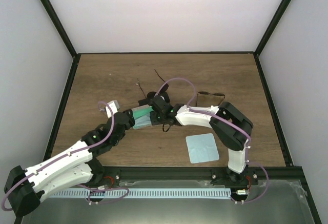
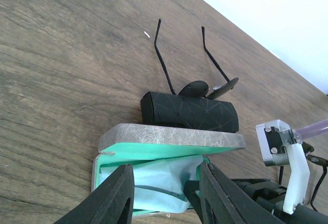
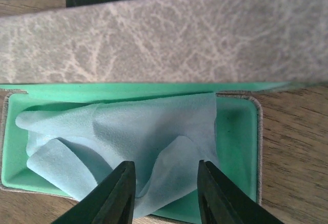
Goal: Organize the sunglasses
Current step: Place the glasses cleaning cloth in the sunglasses case.
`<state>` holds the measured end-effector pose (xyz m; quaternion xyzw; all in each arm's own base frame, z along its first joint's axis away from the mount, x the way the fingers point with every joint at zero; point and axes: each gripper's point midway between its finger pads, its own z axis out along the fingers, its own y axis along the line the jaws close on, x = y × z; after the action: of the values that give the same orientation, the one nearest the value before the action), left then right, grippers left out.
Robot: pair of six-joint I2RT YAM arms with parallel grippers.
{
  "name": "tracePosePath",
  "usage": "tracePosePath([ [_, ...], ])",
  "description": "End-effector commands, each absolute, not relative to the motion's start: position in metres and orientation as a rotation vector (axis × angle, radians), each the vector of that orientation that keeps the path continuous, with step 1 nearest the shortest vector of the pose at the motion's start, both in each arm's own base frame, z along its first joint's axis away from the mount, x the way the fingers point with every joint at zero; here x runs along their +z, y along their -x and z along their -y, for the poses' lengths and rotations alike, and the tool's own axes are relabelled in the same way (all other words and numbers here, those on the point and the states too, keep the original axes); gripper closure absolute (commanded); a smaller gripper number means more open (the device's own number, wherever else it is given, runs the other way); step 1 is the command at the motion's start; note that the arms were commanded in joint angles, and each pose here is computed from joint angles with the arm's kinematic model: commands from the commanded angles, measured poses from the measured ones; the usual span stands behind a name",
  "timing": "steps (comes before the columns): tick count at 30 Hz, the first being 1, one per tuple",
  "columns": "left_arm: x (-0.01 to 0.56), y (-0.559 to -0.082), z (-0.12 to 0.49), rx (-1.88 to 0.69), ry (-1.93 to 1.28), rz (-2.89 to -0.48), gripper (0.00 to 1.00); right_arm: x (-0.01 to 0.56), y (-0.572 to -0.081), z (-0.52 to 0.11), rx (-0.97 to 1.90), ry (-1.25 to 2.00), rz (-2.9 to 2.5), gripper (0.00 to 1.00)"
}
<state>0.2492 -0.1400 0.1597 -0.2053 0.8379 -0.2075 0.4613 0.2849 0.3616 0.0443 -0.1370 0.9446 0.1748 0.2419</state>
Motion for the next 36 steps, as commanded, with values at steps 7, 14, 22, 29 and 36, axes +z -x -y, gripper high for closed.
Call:
tracePosePath([
  [7, 0.157, -0.250, 0.137, -0.498, 0.508, -2.057, 0.63, 0.099, -0.290, -0.384, 0.602, 0.358, -2.429, 0.71],
  [14, 0.156, -0.250, 0.138, -0.496, 0.507, -2.059, 0.63, 0.083, -0.279, -0.401, 0.692, 0.432, -2.474, 0.81],
  [22, 0.156, -0.250, 0.137, -0.497, 0.508, -2.059, 0.63, 0.041, -0.275, -0.408, 0.689, 0.460, -2.548, 0.84],
  [29, 0.157, -0.249, 0.137, -0.501, 0.506, -2.058, 0.63, 0.047, -0.295, -0.401, 0.572, 0.407, -2.512, 0.85],
  [36, 0.158, -0.251, 0.137, -0.490, 0.504, -2.050, 0.63, 0.115, -0.291, -0.397, 0.728, 0.387, -2.328, 0.86],
])
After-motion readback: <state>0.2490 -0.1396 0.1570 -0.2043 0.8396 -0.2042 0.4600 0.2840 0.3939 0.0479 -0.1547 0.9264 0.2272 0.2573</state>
